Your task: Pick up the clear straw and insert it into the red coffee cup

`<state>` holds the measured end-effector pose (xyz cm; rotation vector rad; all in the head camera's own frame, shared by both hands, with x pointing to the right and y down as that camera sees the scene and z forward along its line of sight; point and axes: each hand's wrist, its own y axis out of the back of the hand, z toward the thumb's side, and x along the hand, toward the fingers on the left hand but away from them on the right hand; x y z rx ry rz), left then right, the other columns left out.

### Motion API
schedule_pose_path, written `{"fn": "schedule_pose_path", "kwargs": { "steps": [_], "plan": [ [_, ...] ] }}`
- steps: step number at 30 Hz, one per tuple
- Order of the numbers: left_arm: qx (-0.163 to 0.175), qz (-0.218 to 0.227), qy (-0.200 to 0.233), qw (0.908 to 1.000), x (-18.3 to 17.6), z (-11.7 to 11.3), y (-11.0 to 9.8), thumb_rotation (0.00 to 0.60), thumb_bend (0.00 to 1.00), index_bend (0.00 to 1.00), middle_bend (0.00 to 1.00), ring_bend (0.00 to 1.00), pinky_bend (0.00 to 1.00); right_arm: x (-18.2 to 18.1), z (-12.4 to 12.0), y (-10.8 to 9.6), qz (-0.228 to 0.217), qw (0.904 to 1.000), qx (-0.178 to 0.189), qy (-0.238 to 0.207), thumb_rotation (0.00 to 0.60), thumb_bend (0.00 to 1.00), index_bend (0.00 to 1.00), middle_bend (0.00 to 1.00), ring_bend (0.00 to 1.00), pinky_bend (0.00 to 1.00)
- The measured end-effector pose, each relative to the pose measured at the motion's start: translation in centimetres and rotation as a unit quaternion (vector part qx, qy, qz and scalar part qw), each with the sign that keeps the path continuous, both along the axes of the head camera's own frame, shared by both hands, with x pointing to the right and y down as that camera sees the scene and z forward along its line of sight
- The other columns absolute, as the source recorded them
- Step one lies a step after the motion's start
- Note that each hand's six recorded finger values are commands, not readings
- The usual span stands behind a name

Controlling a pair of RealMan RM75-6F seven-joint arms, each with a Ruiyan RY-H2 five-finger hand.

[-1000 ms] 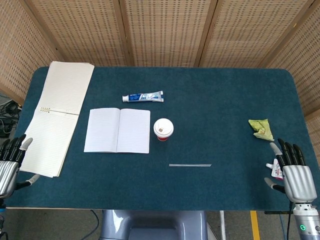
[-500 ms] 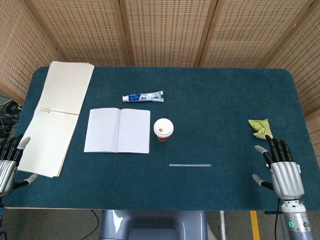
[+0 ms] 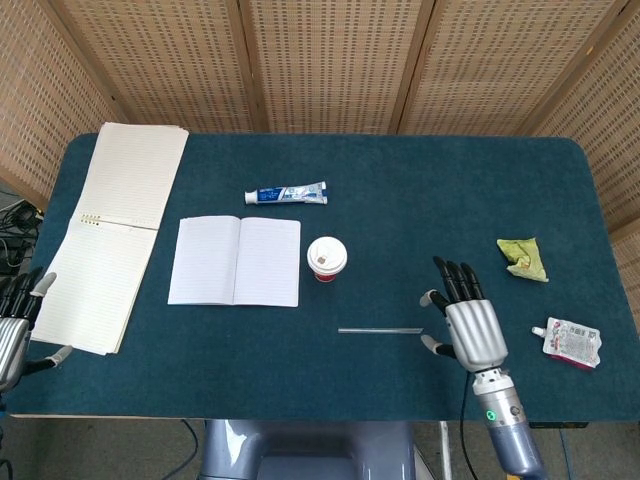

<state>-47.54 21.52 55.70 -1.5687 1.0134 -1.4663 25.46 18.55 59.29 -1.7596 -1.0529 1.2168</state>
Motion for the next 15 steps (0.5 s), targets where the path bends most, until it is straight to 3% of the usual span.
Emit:
{"fn": "schedule_pose_path", "kwargs": {
  "steps": [5, 15],
  "plan": [
    [-0.006, -0.006, 0.004, 1.0, -0.4, 0.3, -0.2, 0.6, 0.06, 0.0, 0.0, 0.0, 0.0, -2.6, 2.4, -0.3, 0.005, 0.9996, -0.027, -0.002, 0.6, 0.31, 0.5, 0.08, 0.0, 0.0],
    [-0.019, -0.011, 0.009, 0.9997, -0.8, 1.0, -0.3, 0.6, 0.06, 0.0, 0.0, 0.0, 0.0, -4.3, 6.7, 0.3, 0.011, 0.9975, -0.069, 0.012, 0.6, 0.44, 0.51, 0.08, 0.0, 0.0]
  ]
}}
